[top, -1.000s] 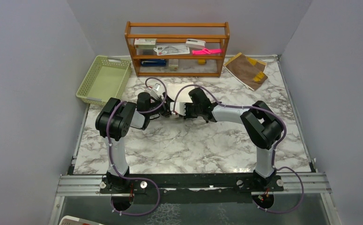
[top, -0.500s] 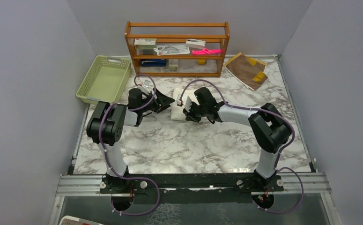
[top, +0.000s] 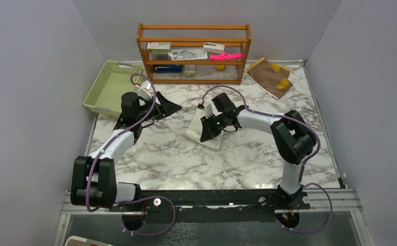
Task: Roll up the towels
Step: Roll the towel at the center of the board.
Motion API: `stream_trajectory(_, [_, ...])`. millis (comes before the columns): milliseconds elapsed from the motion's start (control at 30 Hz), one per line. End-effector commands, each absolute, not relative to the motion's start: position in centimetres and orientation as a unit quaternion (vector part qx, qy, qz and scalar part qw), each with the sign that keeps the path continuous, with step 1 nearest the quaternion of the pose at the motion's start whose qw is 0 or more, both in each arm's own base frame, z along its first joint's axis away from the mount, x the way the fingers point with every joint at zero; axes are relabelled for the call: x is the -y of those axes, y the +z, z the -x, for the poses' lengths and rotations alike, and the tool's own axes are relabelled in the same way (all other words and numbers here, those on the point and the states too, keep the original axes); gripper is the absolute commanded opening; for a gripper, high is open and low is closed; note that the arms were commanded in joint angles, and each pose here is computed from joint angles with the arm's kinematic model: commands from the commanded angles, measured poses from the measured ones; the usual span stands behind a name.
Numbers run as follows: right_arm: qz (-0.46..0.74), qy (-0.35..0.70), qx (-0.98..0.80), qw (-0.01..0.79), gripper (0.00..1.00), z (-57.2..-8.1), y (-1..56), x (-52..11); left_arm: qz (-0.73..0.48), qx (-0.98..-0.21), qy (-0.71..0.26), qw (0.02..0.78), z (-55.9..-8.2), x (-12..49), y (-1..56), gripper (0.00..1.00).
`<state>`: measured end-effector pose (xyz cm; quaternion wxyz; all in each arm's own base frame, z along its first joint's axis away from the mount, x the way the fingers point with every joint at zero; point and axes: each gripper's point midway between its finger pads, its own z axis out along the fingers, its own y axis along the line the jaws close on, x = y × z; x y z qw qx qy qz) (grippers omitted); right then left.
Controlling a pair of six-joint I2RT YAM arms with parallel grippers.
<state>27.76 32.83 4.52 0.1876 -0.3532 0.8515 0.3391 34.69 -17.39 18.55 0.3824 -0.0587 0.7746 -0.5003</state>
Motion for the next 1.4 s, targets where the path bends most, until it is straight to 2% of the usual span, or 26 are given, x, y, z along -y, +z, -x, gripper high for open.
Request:
stream_trajectory(0, [0.293,0.433,-0.850,0.061,0.01,-24.3,5.1,-33.5,0.009,-0.818,-0.459,0.346,-30.5,17.6,16.1,0.66])
stream_trajectory(233, [0.251,0.530,-0.810,-0.014,0.01,-23.6,6.5,-33.6,-0.024,-0.823,-0.457,0.335,-28.3,20.6,15.7,0.66])
stream_trajectory(500, [0.149,0.564,-0.807,-0.094,0.01,-24.1,3.6,-31.7,-0.032,-0.826,-0.475,0.300,-27.3,24.3,13.3,0.66])
stream_trajectory(967, [0.094,0.502,-0.854,-0.102,0.01,-25.5,-0.6,-30.0,-0.017,-0.818,-0.511,0.263,-29.6,27.3,10.1,0.65])
stream_trajectory(1133, [0.087,0.482,-0.866,-0.102,0.01,-25.6,-1.6,-29.6,-0.020,-0.802,-0.533,0.270,-29.7,27.8,11.8,0.65])
stream_trajectory(1267, [0.087,0.453,-0.882,-0.091,0.01,-26.1,-2.5,-29.2,-0.005,-0.817,-0.520,0.249,-29.1,27.4,9.4,0.65])
stream_trajectory(1367, [0.089,0.441,-0.889,-0.087,0.01,-26.4,-2.6,-29.0,0.001,-0.810,-0.530,0.249,-28.7,27.4,10.1,0.64])
